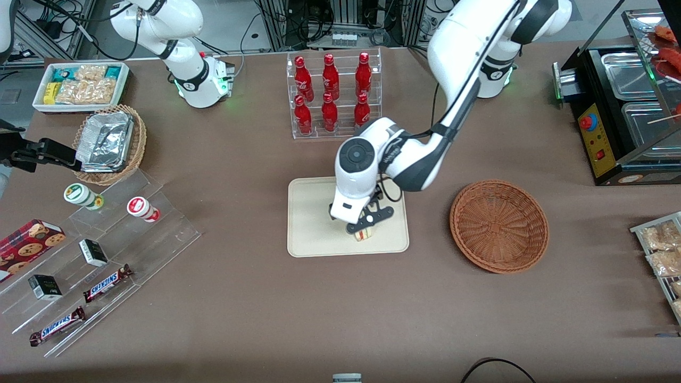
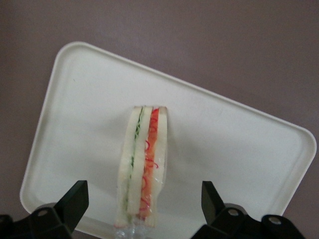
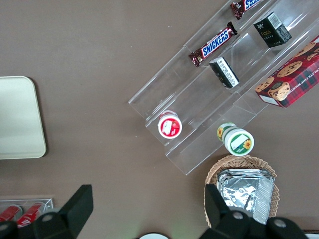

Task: Place sandwich from basket to tray

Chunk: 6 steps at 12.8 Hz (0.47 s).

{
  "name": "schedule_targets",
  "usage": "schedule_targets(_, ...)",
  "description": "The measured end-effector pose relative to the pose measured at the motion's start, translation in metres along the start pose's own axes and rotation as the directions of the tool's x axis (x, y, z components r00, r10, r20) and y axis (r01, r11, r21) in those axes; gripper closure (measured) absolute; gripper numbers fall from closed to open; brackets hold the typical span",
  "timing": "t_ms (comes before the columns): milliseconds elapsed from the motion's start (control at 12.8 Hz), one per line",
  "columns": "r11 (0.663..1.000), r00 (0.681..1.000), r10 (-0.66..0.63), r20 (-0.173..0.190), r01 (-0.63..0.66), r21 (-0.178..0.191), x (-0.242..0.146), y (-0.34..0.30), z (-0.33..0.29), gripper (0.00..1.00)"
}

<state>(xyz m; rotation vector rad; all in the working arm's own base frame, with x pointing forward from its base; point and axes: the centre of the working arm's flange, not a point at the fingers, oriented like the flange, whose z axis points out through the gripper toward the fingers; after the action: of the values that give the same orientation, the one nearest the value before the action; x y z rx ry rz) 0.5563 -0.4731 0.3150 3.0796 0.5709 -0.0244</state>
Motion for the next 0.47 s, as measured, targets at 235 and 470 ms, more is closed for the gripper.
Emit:
schedule_targets(235,0.995,0.995,0.099,-0.004,-0.099,0.012,0.034,-0.027,-0.046,0.00)
schedule_targets(470,0.993,0.995,0.100,0.017,-0.101,0.067,0.074,-0.079,-0.092,0.00)
